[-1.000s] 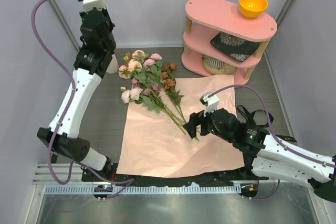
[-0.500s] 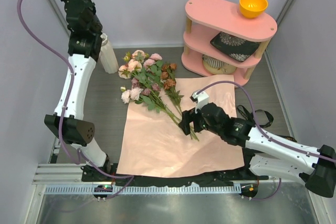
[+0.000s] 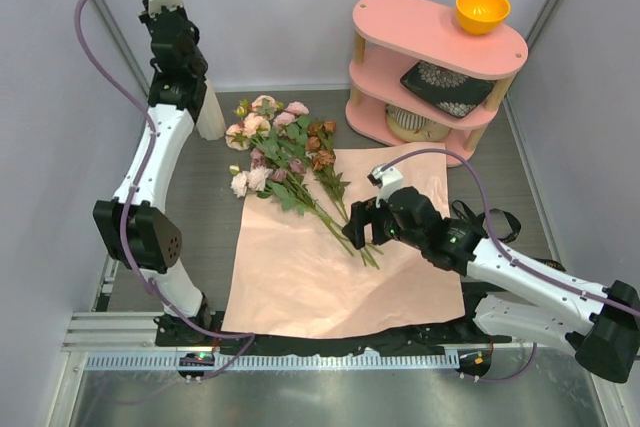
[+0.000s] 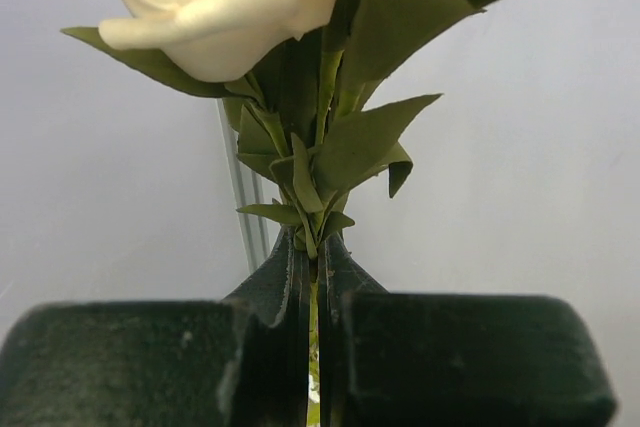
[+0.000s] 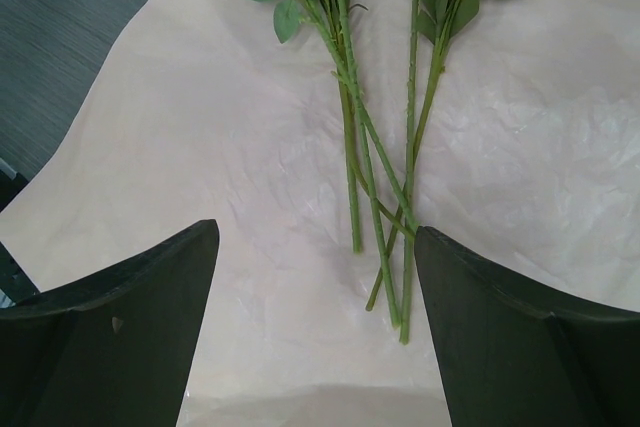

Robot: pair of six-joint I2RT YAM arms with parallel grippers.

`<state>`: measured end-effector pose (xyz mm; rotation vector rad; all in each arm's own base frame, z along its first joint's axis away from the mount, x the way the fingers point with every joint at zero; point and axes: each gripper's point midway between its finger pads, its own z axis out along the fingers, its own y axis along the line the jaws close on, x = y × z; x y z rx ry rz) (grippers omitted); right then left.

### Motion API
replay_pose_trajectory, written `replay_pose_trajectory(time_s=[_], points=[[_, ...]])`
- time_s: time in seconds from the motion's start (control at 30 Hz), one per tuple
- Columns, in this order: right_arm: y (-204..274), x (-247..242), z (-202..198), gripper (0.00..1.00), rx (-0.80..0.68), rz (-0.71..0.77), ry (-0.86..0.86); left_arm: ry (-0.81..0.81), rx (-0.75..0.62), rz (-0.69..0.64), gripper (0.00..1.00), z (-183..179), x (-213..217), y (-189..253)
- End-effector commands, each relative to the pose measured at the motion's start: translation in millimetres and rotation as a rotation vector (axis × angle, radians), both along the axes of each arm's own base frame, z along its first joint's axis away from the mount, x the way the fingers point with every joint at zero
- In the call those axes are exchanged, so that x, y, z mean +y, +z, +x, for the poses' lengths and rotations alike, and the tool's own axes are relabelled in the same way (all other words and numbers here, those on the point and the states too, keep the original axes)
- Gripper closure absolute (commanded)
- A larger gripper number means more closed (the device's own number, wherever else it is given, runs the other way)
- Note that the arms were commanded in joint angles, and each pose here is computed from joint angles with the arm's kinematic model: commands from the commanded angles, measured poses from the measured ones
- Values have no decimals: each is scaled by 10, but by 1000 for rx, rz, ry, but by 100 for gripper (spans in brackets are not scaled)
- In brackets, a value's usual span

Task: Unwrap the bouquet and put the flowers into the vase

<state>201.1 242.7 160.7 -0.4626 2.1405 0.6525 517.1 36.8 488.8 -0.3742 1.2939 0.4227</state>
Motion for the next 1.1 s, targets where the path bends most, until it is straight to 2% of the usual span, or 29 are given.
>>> replay_pose_trajectory(time_s=[0.0,0.03,0.07,0.13,0.17,0.2,0.23,0.27,0.37,0.4,0.47,0.5,0.53,0.57,0.6,0.63,0.67,0.7,0.73,0.77,0.8,0.9,0.93,0.97,1.0,1.07], points=[[231,105,87,15,-29,72,-7,23,-25,-19,100,134,60,-232],[224,111,88,15,-25,72,-8,25,-19,-20,100,166,63,-290],[220,115,85,15,-21,73,-8,33,2,-21,94,240,77,-423],[217,121,81,15,-12,80,-11,52,49,-44,70,329,132,-549],[215,123,85,15,-10,83,-12,82,187,-50,29,417,173,-923],[207,131,79,15,-4,84,-12,112,163,-76,14,387,213,-716],[171,141,75,15,7,78,-10,141,199,-105,1,354,251,-764],[167,151,75,15,11,78,-8,166,248,-160,0,296,264,-834],[152,181,101,15,23,73,-11,97,316,-252,0,157,137,-904],[158,197,109,15,24,72,-8,55,300,-289,0,44,80,-788],[157,233,136,15,34,62,-5,39,326,-372,0,-130,18,-911],[150,244,147,15,39,56,-4,-63,302,-399,0,-295,-114,-718],[177,260,159,15,41,56,-5,-98,301,-422,0,-385,-168,-710],[146,275,183,15,48,44,-7,-114,347,-456,0,-489,-217,-942],[130,278,200,15,55,37,-9,-160,337,-505,0,-578,-303,-965],[137,291,234,15,61,25,-14,-295,306,-535,0,-810,-493,-781],[126,272,287,15,60,4,-35,-367,365,-558,0,-870,-640,-1066],[28,276,327,15,82,-30,-47,-439,375,-578,0,-970,-763,-1116],[54,254,396,15,85,-45,-68,-614,349,-608,1,-1233,-1028,-958],[36,243,441,16,87,-59,-79,-694,385,-627,2,-1292,-1176,-1217],[-49,246,492,16,103,-84,-87,-756,384,-640,2,-1407,-1271,-1244],[-83,238,646,27,114,-109,-108,-920,459,-713,5,-1805,-1547,-1491],[-147,257,711,37,126,-129,-114,-944,486,-749,7,-1883,-1602,-1575],[-199,243,763,41,131,-147,-123,-1014,535,-779,7,-2044,-1715,-1729],[-248,231,813,49,124,-175,-120,-1046,560,-790,8,-2116,-1766,-1806],[-429,296,909,55,140,-235,-99,-1066,635,-812,11,-2292,-1803,-2050]])
